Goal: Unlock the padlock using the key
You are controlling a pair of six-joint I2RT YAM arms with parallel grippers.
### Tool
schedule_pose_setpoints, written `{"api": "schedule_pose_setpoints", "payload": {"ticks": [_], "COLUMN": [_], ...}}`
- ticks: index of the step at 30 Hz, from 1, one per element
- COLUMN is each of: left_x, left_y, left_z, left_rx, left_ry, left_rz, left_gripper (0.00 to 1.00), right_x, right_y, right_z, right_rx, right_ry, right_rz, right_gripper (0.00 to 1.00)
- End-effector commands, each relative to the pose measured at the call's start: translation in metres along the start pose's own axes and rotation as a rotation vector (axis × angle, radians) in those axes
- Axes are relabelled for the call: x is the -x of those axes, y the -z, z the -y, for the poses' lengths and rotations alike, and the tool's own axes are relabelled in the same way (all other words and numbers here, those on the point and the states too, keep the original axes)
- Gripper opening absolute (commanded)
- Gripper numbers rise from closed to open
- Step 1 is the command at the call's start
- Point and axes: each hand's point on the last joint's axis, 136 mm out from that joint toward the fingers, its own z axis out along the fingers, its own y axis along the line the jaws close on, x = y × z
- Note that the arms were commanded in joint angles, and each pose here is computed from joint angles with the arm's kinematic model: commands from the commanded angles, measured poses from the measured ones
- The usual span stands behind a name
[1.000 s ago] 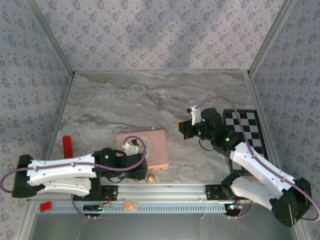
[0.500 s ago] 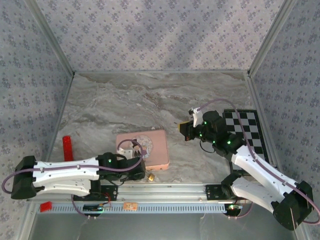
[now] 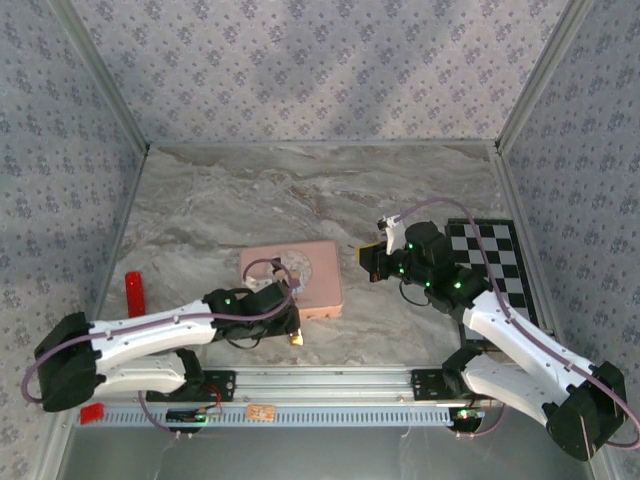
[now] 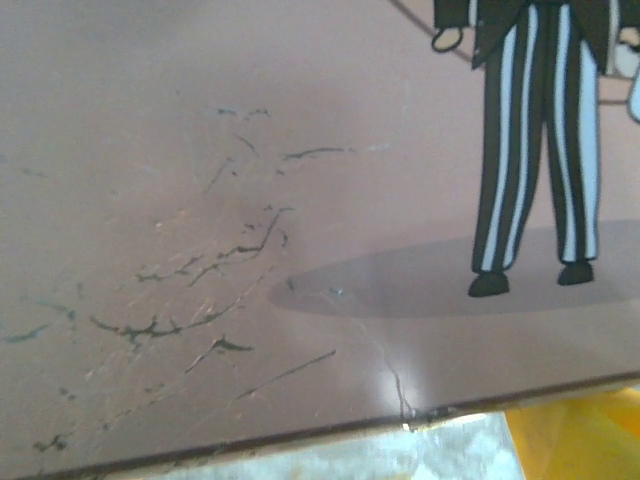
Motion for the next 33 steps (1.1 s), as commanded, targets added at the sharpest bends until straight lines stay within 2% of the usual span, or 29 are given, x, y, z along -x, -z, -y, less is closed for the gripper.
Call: {"api": "schedule_pose_setpoints", "payload": {"ticks": [1, 9, 17, 21, 25, 29, 33], "left_x": [0.038, 0.083, 0.129, 0.149, 0.168, 0.17, 0.156], "left_y": [0.001, -0.018, -0.036, -0.044, -0.045, -0.035, -0.025], "left_z": [0.028, 0.034, 0.058, 0.065, 0.066, 0.075, 0.078], "left_rx": [-0.049, -0.038, -0.154, -0.157, -0.196, -0.249, -0.335], "left_ry": [-0.094, -0.167, -0.175, -0.209, -0.188, -0.224, -0.265], "left_rz": [0.091, 0.131, 0.168, 0.184, 0.193, 0.207, 0.213], "left_gripper": [0.89, 0.9, 0.91, 0.93, 0.93, 0.94, 0.95], "right_x": [0.006, 0.005, 0.004, 0.002, -0.001, -0.004, -0.008], "right_y": [0.002, -0.003, -0.009, -0.011, -0.011, -0.011, -0.013], "right_z": [-0.001, -0.001, 0.002, 0.004, 0.008, 0.01, 0.012], "right_rx": [-0.005, -0.002, -0.017, -0.026, -0.037, -0.044, -0.048], "right_ry": [-0.001, -0.009, -0.021, -0.023, -0.031, -0.04, -0.049], "right_rz": [0.021, 0.013, 0.004, 0.0, -0.002, -0.004, -0.01], "right_gripper": [0.0, 0.0, 0.0, 0.0, 0.0, 0.0, 0.0]}}
